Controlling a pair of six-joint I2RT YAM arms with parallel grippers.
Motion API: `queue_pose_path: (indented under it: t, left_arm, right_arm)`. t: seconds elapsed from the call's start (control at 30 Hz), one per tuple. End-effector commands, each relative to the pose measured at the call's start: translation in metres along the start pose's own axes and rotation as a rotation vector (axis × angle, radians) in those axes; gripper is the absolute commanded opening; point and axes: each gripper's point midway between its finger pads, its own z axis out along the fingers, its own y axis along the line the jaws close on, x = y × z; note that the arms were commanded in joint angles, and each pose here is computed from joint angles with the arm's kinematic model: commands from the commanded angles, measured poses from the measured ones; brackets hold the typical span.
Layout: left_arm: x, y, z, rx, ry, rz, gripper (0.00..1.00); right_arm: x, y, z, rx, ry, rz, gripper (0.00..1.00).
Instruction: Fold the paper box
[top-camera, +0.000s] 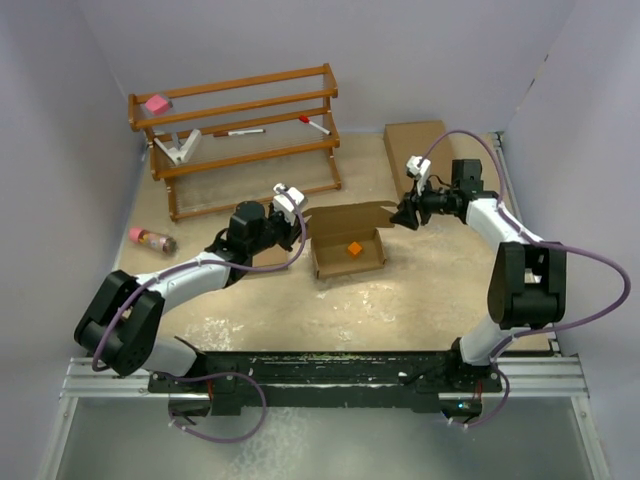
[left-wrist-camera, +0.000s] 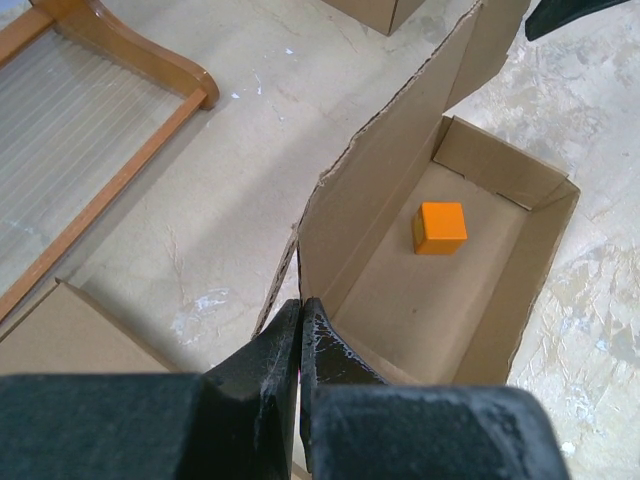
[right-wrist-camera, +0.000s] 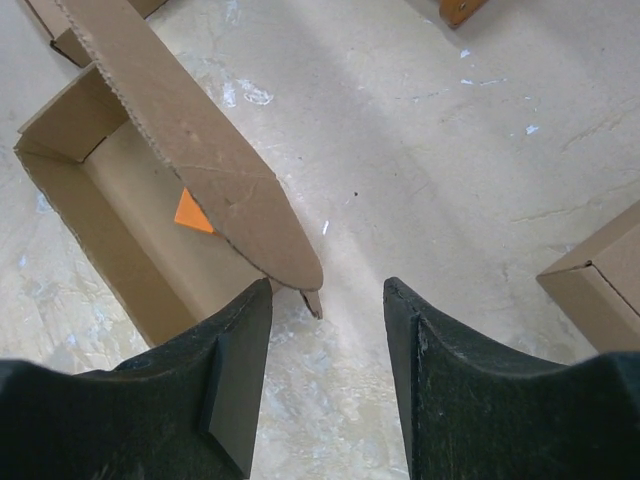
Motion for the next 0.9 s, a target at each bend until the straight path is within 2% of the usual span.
queue_pose_path:
  t: [0.0,0.17,0.57,0.87]
  left_arm:
    - [-0.022,0.000,0.004,0.016,-0.052,-0.005,0.04]
    - [-0.023,0.001,0.004,0.015,-0.053,-0.010,0.04]
    - [-0.024,0.006,0.006,-0.015,-0.044,-0.063,0.04]
    - [-0.032,0.021,0.010,-0.122,-0.046,-0.190,0.04]
  right_arm:
    - [-0.010,0.001,0.005,0.004,-0.015,-0.024,0.52]
    - [-0.014,0.004,0.012,-0.008,-0.022,-0.047,0.43]
    - [-0.016,0.013,0.011,-0.019,-0.001,-0.087,0.10]
    - [-0.040,0.017,0.019,0.048,-0.021,-0.138,0.00]
